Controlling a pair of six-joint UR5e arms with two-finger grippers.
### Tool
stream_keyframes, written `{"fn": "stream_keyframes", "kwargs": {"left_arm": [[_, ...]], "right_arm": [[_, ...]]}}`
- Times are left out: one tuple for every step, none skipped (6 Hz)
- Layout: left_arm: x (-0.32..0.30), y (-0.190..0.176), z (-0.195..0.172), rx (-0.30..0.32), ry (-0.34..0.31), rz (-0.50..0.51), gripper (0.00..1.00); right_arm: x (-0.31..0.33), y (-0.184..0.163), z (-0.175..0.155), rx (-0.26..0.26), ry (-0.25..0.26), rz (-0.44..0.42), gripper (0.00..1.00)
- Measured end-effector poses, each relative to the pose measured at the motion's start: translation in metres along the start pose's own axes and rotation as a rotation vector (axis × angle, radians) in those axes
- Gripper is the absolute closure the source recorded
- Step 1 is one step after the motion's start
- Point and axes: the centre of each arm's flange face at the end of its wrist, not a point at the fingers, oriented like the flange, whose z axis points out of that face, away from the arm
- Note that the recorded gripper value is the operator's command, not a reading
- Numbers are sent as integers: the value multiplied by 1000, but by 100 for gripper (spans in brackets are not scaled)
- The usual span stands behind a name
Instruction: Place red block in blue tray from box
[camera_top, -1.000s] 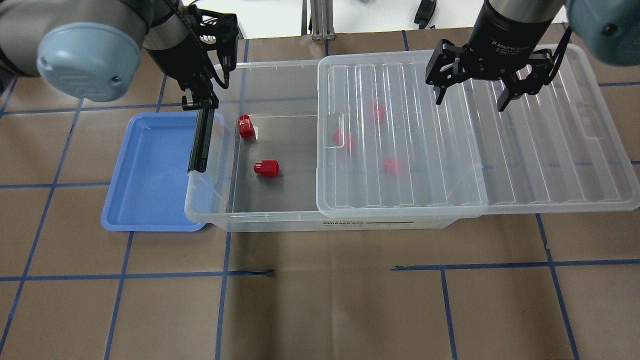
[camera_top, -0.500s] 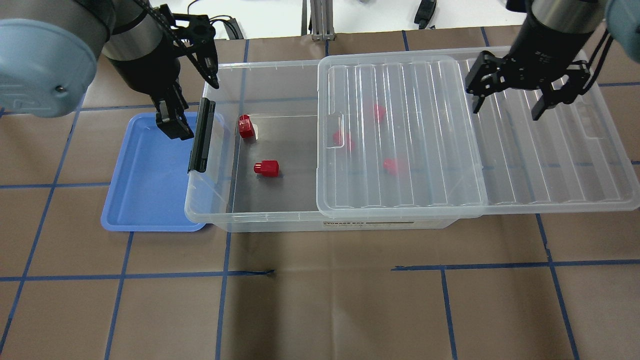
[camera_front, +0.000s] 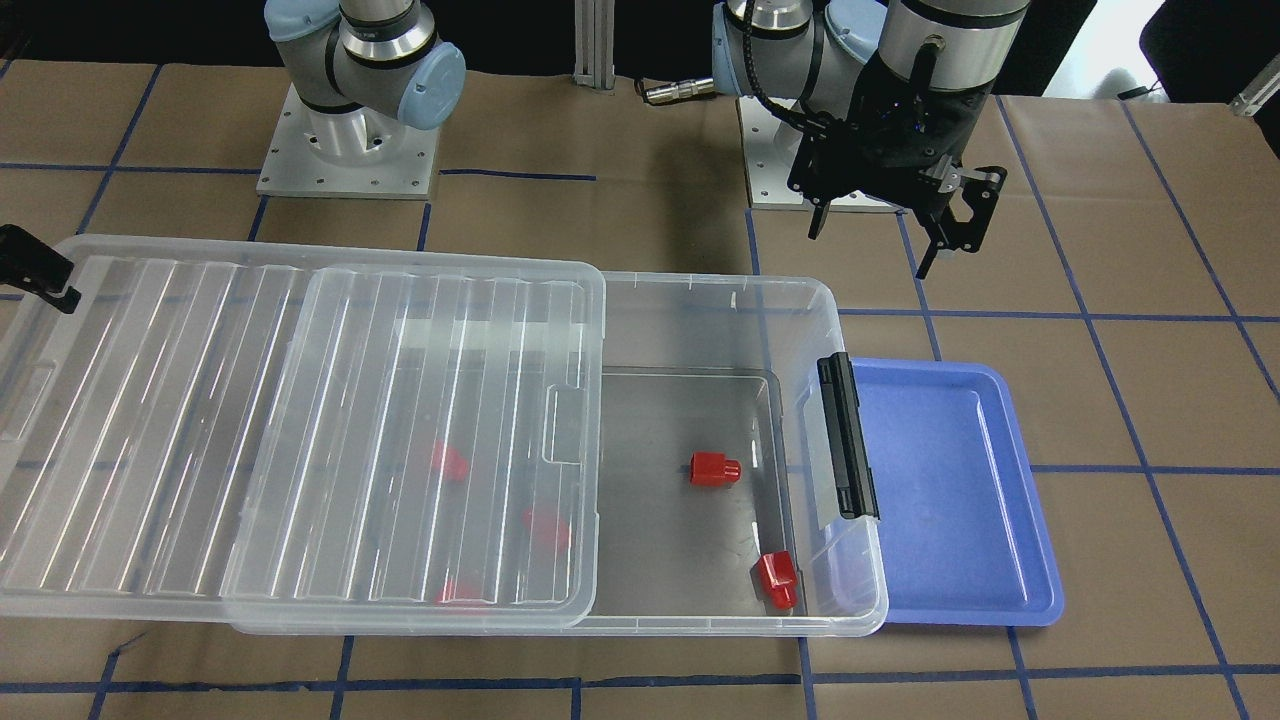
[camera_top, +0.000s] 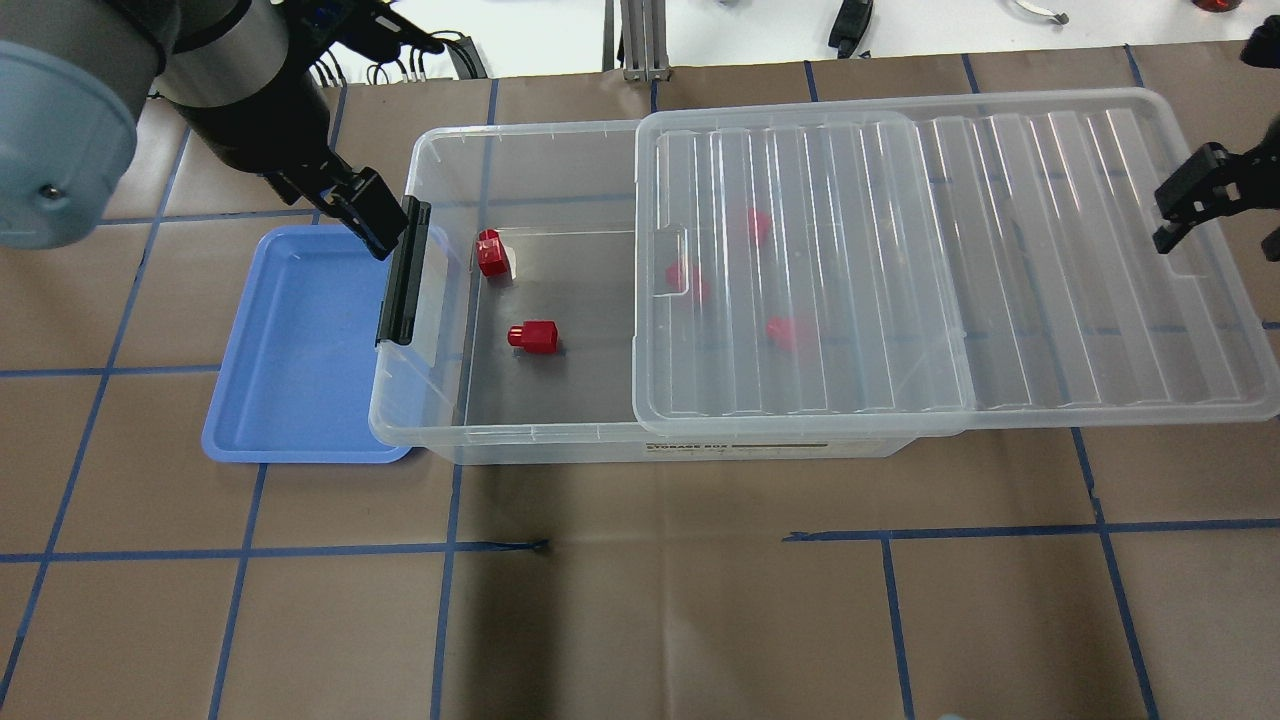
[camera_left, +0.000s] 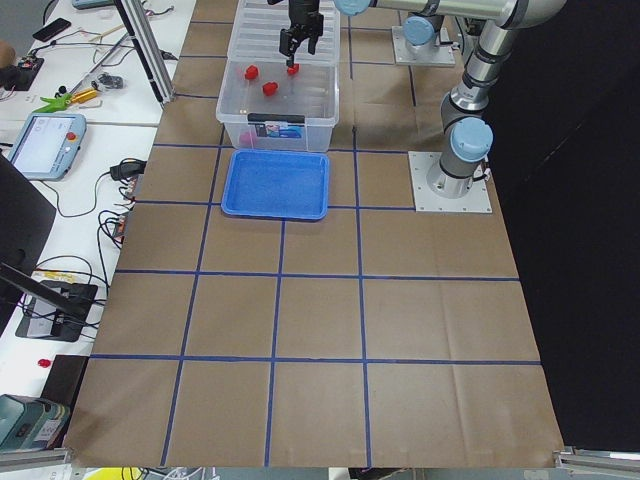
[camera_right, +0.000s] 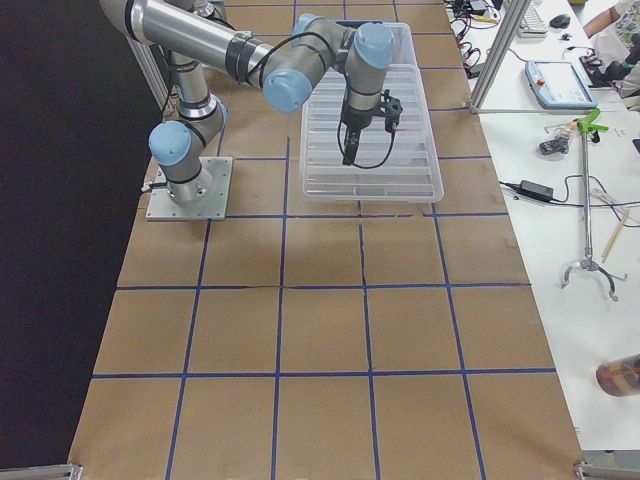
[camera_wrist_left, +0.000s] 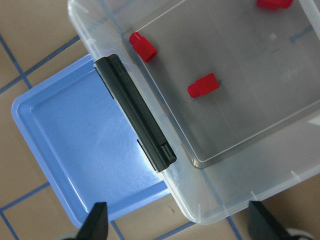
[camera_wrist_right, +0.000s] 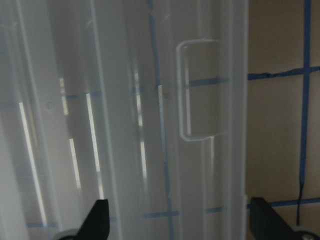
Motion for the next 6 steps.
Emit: {"fn": "stream_keyframes", "kwargs": {"left_arm": [[0, -1, -4, 8, 1, -196, 2], [0, -1, -5, 11, 3, -318, 2], [1, -1, -5, 11, 4, -378, 2], [1, 0, -4, 9, 5, -394, 2], [1, 0, -2, 6, 5, -395, 2], [1, 0, -2, 4, 5, -391, 2]], "right_arm": [[41, 1, 14, 8, 16, -5, 0], [61, 3, 20, 10, 21, 3, 0], [67, 5, 20, 13, 24, 9, 0], [67, 8, 11, 22, 29, 14, 0], [61, 16, -6, 43, 42, 19, 0], [54, 26, -23, 62, 52, 22, 0]]}}
